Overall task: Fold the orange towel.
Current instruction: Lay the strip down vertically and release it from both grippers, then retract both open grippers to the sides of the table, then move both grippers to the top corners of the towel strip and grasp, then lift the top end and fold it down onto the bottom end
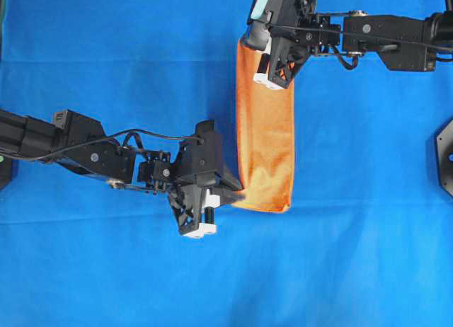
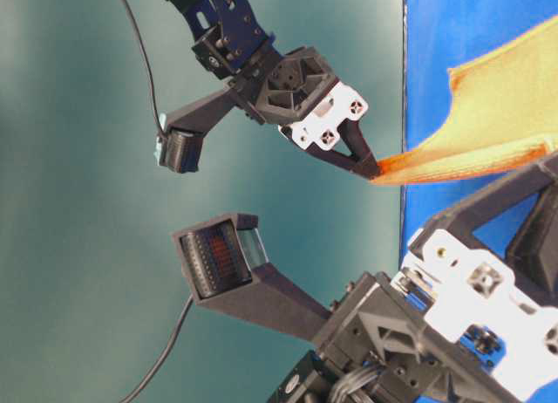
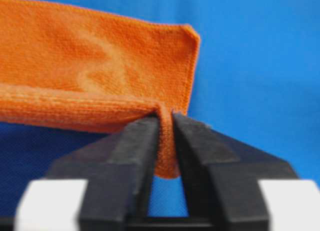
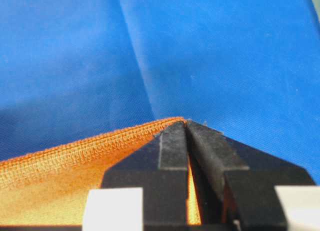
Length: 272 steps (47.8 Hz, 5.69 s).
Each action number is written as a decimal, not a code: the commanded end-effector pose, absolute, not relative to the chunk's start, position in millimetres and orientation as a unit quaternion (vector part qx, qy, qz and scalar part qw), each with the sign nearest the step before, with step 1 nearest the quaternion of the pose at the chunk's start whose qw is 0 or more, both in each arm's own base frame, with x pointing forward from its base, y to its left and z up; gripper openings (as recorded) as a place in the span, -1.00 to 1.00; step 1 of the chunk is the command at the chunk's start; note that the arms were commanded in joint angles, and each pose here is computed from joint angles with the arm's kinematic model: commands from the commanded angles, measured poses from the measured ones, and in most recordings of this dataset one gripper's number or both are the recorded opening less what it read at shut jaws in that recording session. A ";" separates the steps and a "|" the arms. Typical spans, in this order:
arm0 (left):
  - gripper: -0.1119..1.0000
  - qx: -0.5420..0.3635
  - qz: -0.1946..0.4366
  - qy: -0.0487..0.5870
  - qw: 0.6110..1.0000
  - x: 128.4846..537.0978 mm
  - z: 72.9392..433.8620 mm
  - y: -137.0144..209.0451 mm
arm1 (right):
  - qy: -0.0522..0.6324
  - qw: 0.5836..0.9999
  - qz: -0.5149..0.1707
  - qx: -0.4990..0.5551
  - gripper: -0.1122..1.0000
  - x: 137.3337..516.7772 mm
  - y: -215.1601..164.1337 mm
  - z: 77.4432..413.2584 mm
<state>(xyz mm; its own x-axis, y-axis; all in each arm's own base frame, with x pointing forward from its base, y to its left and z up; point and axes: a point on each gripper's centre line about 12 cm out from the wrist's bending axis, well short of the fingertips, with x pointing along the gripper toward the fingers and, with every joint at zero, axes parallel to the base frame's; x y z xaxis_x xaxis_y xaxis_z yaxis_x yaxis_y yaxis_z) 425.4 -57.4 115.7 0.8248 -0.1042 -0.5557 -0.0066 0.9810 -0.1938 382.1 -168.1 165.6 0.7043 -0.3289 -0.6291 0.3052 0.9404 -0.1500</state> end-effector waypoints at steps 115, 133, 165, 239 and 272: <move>0.80 -0.024 0.063 0.136 0.988 313.4 217.4 36.4 | 0.186 0.975 -0.111 0.049 0.27 250.7 -66.4 223.4; 0.80 0.003 0.143 0.173 0.974 367.6 200.0 112.0 | 0.282 0.937 -0.199 0.045 0.27 282.1 -138.9 190.2; 0.76 -0.030 0.212 0.262 0.941 407.3 87.9 197.7 | 0.370 0.900 -0.212 0.089 0.27 305.0 -195.1 96.5; -0.75 0.050 0.158 0.247 0.955 407.1 139.1 157.4 | 0.345 0.909 -0.221 0.076 -0.73 296.5 -163.8 148.4; -0.75 0.044 -0.005 0.259 0.965 389.0 141.1 2.8 | 0.399 0.909 -0.093 0.085 -0.73 294.8 -10.6 155.0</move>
